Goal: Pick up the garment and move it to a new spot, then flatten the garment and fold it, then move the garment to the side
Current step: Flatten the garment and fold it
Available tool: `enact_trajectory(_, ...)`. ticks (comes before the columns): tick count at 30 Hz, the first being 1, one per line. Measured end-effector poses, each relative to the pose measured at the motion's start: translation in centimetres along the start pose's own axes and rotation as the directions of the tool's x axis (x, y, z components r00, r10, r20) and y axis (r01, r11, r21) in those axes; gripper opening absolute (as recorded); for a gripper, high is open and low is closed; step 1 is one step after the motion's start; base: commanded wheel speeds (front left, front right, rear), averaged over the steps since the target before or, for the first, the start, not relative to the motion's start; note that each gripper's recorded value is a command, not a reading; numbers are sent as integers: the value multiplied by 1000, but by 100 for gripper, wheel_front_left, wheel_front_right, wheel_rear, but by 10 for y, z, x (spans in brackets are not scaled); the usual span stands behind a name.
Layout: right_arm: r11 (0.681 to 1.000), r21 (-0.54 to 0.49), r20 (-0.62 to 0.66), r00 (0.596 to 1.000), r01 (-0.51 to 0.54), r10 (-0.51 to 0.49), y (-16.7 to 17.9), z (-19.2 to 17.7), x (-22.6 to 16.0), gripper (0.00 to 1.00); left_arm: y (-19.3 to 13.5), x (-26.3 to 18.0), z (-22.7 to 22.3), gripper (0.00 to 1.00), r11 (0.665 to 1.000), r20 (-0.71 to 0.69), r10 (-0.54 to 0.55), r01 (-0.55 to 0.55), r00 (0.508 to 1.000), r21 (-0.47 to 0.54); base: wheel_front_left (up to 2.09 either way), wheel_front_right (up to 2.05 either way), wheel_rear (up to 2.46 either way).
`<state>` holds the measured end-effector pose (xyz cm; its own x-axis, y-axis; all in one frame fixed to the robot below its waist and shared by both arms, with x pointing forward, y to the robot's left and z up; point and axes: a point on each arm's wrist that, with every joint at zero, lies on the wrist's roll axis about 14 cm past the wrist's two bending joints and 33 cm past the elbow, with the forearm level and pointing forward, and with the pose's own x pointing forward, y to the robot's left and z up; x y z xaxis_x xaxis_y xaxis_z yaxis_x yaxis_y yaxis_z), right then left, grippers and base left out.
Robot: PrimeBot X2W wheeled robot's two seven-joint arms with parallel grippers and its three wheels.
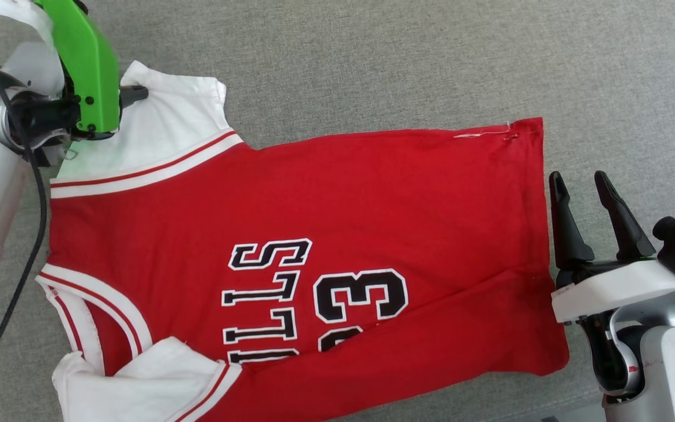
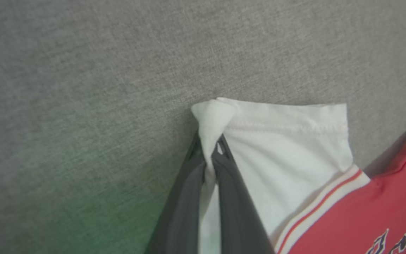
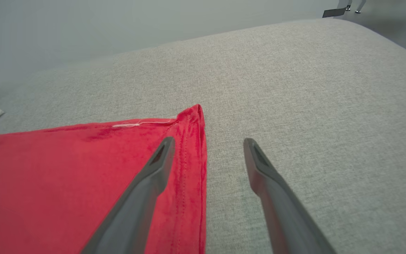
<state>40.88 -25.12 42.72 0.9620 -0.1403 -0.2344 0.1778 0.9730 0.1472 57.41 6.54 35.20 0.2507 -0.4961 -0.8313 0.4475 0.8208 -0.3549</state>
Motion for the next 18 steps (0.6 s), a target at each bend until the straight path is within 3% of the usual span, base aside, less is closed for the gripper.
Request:
enact_trajectory(10,998,45,-80,995,-49,53,0,8,13,100,-4,-13,9,0,999,90,54,-54,994,-2,0,0,0)
enact_trajectory(18,993,29,-354,928,-113,116,2,-14,31,100,-14,-45,22,0,996,233,68,-79,970,40,0,0,0)
